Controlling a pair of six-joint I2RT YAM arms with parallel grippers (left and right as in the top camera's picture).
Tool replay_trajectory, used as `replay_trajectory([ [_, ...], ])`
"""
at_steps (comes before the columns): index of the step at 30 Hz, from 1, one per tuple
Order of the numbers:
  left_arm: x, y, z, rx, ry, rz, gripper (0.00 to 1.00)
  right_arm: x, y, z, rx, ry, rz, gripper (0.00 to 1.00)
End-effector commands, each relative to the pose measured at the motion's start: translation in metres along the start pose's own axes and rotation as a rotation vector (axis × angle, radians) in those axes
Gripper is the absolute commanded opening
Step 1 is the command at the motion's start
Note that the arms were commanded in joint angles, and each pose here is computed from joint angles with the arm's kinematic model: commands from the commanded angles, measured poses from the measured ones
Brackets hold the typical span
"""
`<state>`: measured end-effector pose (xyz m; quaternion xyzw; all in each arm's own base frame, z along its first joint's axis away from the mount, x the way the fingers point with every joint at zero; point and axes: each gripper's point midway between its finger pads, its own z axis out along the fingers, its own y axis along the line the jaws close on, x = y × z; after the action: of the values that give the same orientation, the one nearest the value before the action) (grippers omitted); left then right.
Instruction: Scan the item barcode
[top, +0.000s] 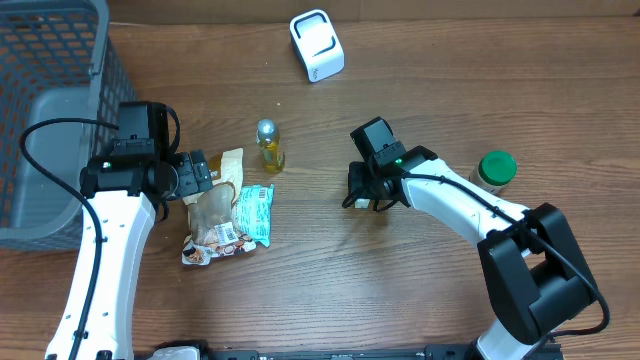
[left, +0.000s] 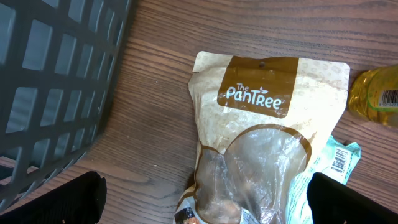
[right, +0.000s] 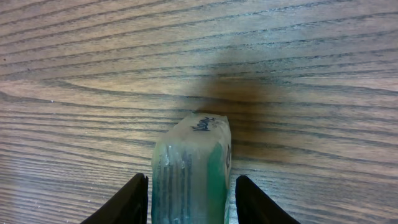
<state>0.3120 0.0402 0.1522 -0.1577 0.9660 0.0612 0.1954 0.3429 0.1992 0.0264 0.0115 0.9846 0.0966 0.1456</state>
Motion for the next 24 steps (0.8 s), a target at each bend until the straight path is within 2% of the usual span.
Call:
replay_trajectory([
  [1, -0.0063, -0.0010, -0.0043, 0.007, -0.016, 0.011, 1.00, -0.0005, -0.0017, 0.0025, 0.006, -0.001, -0.010, 0.41],
  [24, -0.0062, -0.0010, -0.0043, 0.007, -0.016, 0.011, 0.99, 0.0012, -0.0034, 0.0032, 0.013, 0.004, -0.026, 0.40],
])
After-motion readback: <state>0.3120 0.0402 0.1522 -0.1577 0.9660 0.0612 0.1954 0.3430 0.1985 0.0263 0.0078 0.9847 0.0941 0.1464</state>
